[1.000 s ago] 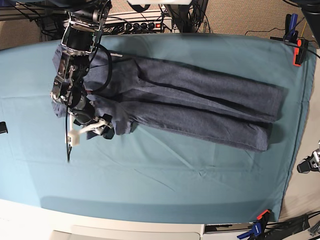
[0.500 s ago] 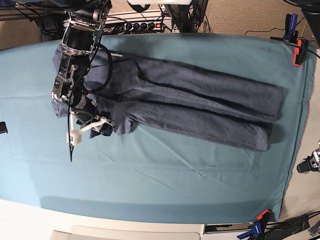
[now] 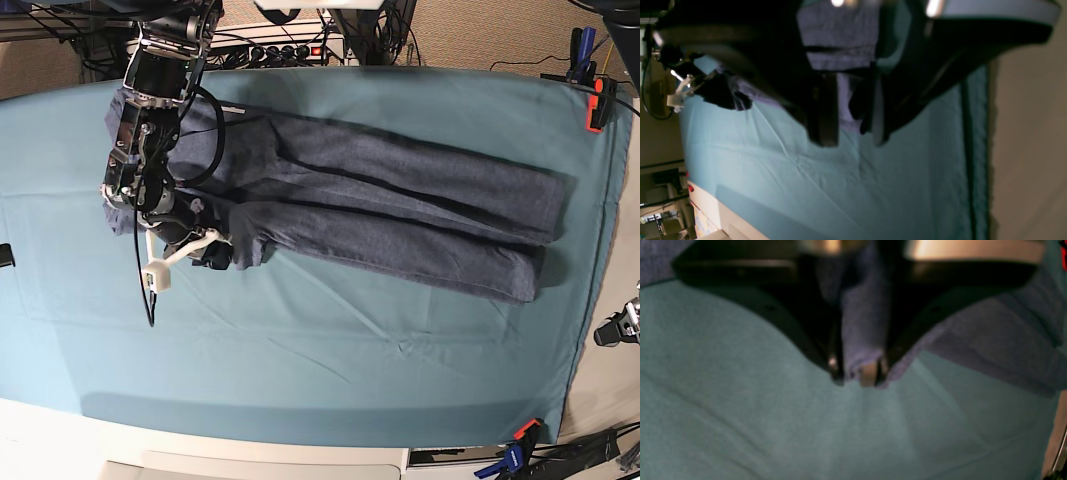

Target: Fold the T-shirt properly

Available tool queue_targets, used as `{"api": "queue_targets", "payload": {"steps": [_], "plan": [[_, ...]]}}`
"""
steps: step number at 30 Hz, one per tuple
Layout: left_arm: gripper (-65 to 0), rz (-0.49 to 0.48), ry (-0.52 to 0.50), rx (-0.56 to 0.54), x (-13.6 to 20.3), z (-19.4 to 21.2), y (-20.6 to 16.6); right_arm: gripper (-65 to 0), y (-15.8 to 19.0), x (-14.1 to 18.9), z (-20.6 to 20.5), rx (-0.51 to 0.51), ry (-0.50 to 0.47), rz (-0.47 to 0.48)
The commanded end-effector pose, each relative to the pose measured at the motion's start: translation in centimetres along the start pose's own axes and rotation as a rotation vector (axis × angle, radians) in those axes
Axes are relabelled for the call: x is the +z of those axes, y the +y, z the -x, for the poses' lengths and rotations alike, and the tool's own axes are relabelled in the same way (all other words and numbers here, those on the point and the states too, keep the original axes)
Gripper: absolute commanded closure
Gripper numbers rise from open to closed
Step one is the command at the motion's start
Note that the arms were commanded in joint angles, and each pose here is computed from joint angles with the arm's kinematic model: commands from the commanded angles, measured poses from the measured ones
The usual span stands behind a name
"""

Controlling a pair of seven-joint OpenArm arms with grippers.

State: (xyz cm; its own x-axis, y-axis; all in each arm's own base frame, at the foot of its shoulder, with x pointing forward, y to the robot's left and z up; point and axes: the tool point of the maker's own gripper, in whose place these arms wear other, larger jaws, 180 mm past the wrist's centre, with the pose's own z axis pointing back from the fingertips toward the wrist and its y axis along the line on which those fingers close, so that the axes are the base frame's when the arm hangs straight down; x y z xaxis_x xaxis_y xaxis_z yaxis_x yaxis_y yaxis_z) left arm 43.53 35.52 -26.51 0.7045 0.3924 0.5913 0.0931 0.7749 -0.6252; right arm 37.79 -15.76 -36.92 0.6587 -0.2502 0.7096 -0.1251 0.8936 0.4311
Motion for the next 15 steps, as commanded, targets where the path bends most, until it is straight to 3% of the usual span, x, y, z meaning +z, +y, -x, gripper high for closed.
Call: {"api": "queue_targets", "payload": {"steps": [1,3,6,12,15], "plan": [[-19.6,0.020,-0.071,-0.030,1.1,-2.6,-1.0,-4.3,0.8,0.2,-2.2,0.030,-0.058,-0.030],[-19.6,0.020,-0.071,-0.030,1.1,-2.6,-0.9,-0.6,0.9,0.2,-2.1,0.035,-0.049,-0.034],[-19.6,0.020,-0.071,-0.030,1.1,-2.6,-1.0,0.0,1.1,0.2,-1.8,0.027,-0.035,-0.044],[-19.6,0.020,-0.071,-0.030,1.1,-2.7,-1.0,0.0,3.6,0.5,-1.6,0.040,-0.027,-0.186],[-19.6,0.019,-0.071,-0.030,1.1,-2.6,-0.9,0.0,4.1,0.6,-1.5,0.028,-0.018,-0.212]]}}
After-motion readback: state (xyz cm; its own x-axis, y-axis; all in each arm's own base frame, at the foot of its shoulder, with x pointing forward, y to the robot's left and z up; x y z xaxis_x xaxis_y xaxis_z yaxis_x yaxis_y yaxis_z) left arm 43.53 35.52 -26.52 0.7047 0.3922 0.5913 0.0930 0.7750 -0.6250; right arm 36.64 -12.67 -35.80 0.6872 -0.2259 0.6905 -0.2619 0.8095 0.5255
